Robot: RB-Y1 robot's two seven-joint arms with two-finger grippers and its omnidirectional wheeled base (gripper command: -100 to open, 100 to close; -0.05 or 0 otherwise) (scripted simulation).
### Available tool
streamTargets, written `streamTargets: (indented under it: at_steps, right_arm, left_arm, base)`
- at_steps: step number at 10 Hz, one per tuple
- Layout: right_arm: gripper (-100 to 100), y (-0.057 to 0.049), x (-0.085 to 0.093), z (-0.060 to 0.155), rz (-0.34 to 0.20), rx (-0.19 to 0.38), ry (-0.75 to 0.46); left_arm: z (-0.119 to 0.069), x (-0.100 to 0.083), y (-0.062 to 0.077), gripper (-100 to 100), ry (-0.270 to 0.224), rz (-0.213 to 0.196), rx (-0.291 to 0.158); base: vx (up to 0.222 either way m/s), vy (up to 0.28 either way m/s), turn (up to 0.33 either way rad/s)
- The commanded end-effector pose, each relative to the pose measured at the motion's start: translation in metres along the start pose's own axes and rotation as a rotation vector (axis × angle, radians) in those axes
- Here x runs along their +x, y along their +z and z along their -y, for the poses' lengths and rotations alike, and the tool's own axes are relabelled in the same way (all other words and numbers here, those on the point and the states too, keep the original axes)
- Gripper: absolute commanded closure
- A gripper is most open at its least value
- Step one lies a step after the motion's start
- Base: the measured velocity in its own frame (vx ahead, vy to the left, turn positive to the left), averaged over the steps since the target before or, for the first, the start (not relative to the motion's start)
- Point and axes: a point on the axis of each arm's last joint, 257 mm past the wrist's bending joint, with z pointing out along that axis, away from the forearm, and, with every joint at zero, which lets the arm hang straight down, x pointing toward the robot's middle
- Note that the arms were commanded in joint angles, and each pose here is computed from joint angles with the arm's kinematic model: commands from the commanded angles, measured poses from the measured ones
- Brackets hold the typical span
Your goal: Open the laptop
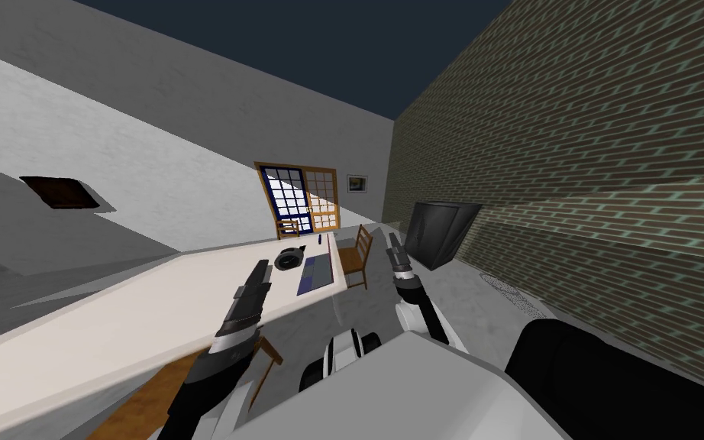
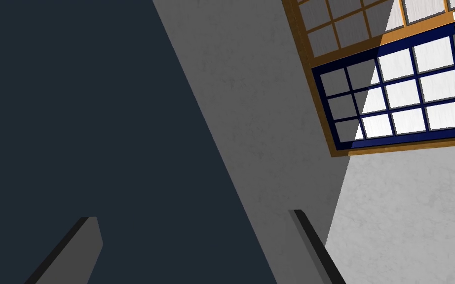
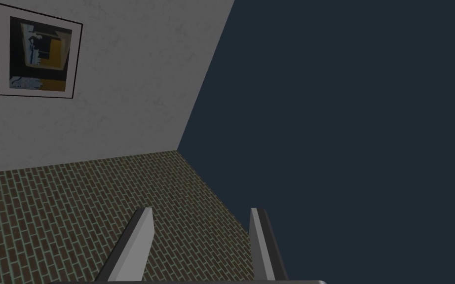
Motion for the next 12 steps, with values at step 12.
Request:
streamTargets:
  at_steps: [12]
  right_arm:
    - [0,0.0,0.0,0.0,0.0,0.0,0.0]
  left_arm:
    - [-0.127,0.027,-0.027,-100,0.051,-0.082,-0.377]
  base:
    - [0.043,-0.108,-0.009]
